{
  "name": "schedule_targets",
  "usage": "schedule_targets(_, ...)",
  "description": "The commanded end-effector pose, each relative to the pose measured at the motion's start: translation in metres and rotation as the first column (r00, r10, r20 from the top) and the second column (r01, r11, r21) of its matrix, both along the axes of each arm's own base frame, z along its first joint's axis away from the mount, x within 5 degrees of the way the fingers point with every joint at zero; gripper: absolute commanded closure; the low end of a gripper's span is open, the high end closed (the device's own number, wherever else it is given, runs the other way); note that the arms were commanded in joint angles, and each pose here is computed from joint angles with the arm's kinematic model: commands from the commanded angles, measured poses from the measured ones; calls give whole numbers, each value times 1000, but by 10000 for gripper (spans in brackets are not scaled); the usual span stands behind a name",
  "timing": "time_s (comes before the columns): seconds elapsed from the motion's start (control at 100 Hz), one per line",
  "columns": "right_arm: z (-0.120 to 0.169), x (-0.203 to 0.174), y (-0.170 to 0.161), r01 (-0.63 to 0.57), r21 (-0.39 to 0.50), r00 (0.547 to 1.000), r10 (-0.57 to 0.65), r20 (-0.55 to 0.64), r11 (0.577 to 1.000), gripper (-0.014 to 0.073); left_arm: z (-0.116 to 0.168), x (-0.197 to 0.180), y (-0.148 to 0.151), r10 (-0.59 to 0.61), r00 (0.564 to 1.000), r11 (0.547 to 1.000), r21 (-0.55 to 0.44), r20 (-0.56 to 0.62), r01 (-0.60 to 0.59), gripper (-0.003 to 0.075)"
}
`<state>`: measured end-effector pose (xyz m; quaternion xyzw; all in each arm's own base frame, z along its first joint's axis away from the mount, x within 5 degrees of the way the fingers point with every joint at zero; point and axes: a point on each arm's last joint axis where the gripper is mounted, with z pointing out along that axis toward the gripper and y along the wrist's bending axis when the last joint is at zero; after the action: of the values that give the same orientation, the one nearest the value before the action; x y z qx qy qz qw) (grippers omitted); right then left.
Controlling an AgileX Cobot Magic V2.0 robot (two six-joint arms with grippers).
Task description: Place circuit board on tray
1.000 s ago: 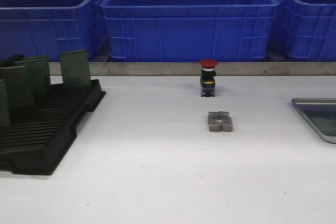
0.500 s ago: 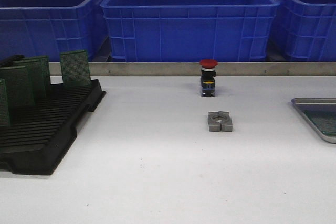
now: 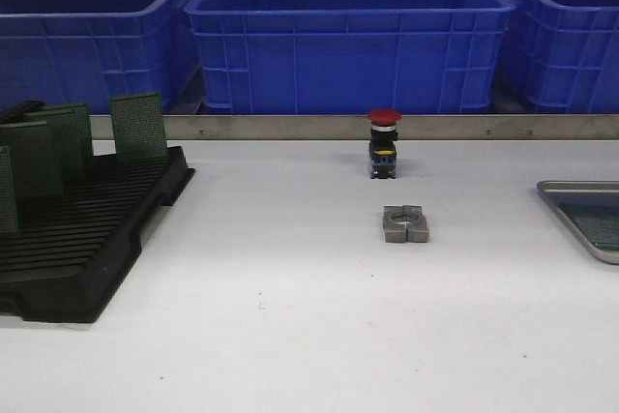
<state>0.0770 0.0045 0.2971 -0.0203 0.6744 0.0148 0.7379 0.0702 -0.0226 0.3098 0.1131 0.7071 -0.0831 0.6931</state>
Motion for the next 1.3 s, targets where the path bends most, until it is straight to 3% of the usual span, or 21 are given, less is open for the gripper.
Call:
schedule_targets(0.0, 11, -1, -3, 36, 9, 998, -37, 42, 999, 663, 14, 0, 3, 36, 997, 998, -45, 70, -33, 738)
schedule_targets(0.93, 11, -1, -3, 36, 9, 998, -37, 42, 999, 663, 14, 1, 5, 60, 995, 998, -29, 83, -58, 738)
schedule_targets(1.11, 11, -1, -3, 36, 9, 998, -37, 42, 999, 663, 4, 0, 13, 139, 985, 988, -75, 100, -132, 738)
schedule_targets(1.29, 11, -1, -3, 36, 9, 998, -37, 42, 999, 663, -13, -7, 14, 147, 977, 986, -98, 153, -133, 738)
